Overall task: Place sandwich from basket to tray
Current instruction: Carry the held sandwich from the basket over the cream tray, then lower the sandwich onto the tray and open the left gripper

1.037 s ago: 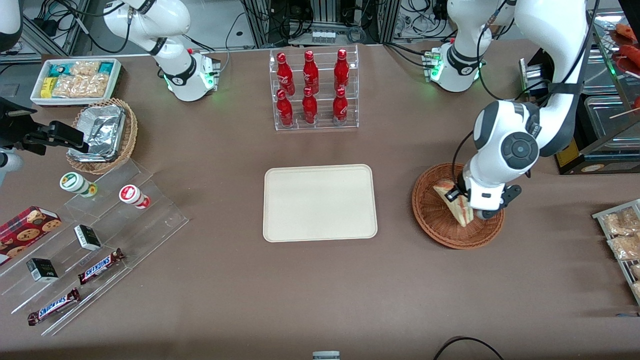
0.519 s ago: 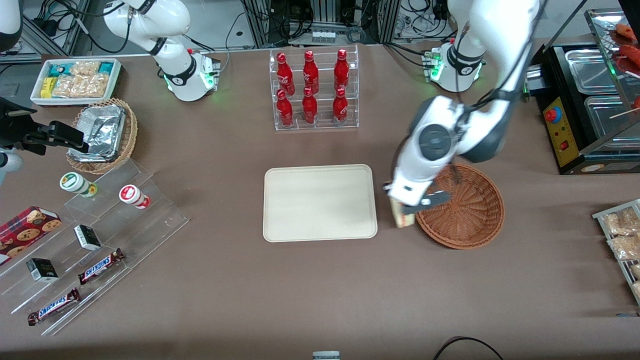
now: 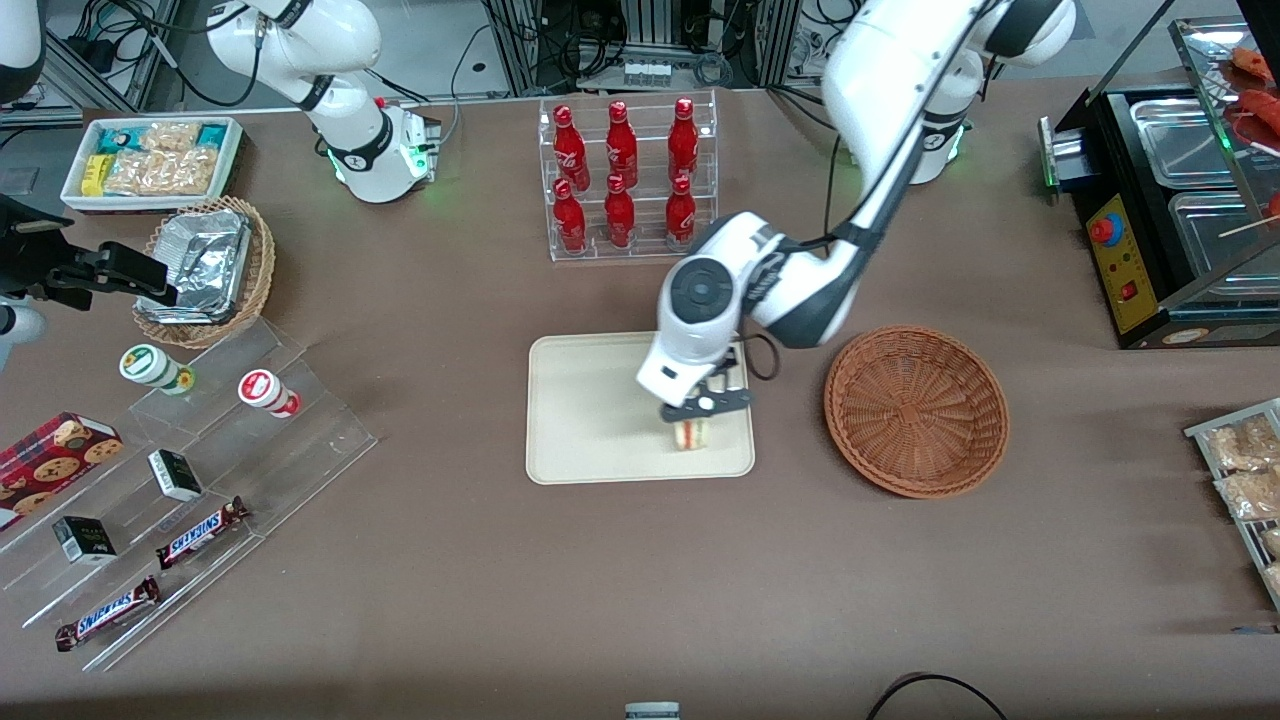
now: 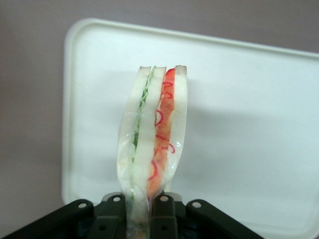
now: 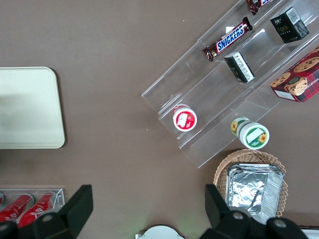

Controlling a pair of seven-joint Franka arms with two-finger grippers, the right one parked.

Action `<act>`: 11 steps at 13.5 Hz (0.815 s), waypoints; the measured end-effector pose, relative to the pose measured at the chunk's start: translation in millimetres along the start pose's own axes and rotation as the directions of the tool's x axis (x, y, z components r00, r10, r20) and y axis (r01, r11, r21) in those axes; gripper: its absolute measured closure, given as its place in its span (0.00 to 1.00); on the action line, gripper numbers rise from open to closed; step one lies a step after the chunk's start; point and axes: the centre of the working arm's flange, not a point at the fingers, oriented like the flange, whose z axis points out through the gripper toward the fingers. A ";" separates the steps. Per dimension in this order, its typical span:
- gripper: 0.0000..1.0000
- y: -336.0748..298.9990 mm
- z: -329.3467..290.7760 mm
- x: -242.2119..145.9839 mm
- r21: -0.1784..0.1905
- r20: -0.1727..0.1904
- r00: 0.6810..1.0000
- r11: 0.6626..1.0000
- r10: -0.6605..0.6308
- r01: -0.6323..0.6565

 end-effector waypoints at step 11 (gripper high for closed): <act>0.83 57.8 35.3 -13.1 0.019 0.007 0.999 0.999 -0.048 0.048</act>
